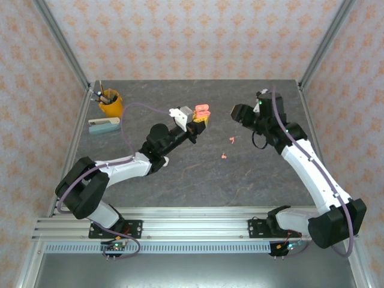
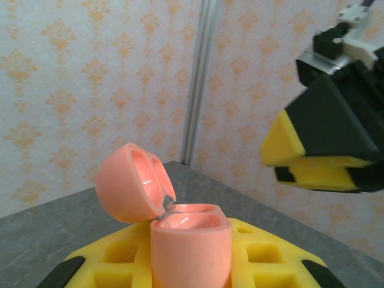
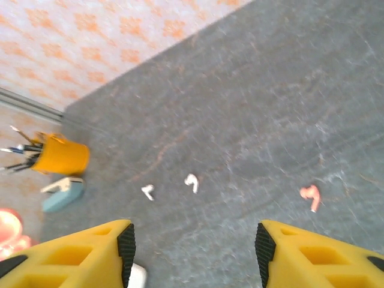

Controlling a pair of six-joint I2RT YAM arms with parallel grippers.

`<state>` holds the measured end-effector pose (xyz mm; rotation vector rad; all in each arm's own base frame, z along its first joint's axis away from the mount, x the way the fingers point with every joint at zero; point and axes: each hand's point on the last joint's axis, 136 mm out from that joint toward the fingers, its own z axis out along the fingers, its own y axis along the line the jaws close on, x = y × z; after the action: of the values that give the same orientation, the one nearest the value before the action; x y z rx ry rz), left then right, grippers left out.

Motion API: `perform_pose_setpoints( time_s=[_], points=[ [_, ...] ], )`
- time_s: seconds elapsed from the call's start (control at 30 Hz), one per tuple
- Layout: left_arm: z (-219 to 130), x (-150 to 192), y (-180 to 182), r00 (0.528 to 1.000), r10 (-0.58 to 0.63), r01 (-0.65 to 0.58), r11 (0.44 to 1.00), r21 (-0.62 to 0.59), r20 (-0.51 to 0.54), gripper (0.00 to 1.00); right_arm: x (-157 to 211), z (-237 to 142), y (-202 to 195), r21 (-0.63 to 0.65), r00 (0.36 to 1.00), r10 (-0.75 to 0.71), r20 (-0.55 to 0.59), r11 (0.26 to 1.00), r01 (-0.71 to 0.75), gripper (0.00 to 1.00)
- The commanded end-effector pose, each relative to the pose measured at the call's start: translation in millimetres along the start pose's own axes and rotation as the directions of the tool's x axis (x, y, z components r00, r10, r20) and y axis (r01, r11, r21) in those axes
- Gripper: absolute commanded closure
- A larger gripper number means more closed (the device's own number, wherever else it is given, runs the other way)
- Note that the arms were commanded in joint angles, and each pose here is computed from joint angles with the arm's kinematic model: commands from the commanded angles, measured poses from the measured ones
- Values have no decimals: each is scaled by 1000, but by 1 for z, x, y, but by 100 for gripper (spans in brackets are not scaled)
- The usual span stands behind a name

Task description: Insert the wireless bluetooth earbuds into the charging case

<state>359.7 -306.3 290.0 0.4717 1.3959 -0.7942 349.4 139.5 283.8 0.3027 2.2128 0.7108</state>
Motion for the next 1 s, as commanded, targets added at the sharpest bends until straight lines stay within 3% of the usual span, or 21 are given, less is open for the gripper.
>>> perform_pose_setpoints(
  time_s=[0.0, 0.27, 0.97],
  points=[
    [5, -34, -17, 989, -76, 60, 990, 125, 128, 100, 0, -2, 31, -199, 998, -18, -68, 980, 4, 44],
    [17, -49, -29, 968, -190, 140, 952, 273, 166, 100, -5, -21, 77, -471, 994, -54, -94, 882, 3, 48],
    [34, -45, -35, 961, -245, 192, 926, 324, 130, 100, -15, -13, 92, -519, 992, -62, -109, 855, -3, 58]
  ],
)
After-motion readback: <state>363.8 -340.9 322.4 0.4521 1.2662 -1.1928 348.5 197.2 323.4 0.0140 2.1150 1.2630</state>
